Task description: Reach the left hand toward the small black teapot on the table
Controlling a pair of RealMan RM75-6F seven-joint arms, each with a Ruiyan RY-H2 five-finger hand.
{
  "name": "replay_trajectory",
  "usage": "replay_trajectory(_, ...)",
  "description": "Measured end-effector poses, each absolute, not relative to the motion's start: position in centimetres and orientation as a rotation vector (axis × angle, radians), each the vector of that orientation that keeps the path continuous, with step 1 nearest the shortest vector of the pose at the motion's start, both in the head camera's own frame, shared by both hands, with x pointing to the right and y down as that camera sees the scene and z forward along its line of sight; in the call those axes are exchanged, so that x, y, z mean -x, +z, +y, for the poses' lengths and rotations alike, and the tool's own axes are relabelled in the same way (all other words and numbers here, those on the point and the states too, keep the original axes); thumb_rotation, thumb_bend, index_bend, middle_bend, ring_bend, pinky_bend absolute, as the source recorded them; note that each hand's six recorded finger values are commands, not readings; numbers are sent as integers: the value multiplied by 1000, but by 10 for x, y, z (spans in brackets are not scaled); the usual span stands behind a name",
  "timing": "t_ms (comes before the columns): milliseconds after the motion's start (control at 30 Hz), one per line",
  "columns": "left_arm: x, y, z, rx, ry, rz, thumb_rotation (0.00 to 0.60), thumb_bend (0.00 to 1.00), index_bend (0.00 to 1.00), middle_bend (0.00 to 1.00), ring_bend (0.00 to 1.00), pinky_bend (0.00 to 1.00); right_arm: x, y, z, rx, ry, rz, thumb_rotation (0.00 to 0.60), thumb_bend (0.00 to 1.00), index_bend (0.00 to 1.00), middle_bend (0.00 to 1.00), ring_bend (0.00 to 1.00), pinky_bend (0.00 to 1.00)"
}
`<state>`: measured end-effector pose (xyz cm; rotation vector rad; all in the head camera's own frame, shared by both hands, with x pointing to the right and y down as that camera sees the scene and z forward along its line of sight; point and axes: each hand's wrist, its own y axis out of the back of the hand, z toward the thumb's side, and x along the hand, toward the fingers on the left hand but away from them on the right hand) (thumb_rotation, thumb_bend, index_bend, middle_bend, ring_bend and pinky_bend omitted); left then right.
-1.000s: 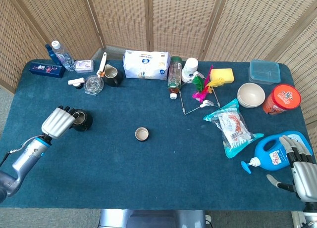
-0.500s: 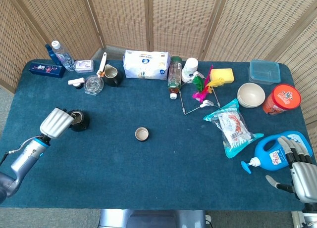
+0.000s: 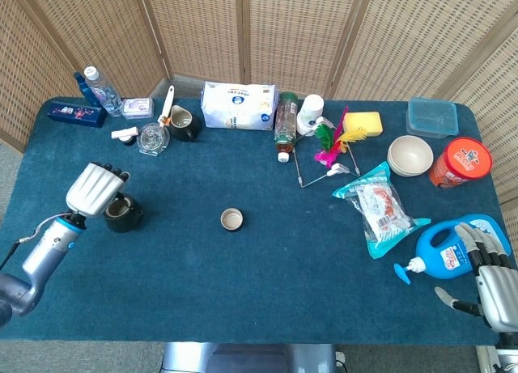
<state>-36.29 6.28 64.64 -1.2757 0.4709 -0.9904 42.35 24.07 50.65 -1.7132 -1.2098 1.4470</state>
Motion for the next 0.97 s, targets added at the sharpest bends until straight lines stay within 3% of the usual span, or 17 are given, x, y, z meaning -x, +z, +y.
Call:
replay_trajectory(400,298,627,47,1224,-933,418,600,734,736,776,765,884,-425,506,240,1723,1444,-1213,600,0,0,0,0,0)
replay_trajectory(733,238,636,49,1179,-878,299,600,727,735,776,764,884,-426,505,240,1727,1439,-1221,600,0,0,0,0,0)
replay_trajectory(967,222,641,56,1155,-849,249,600,726,735,776,764,884,-428,502,240,1729,1430,-1232,600,0,0,0,0,0)
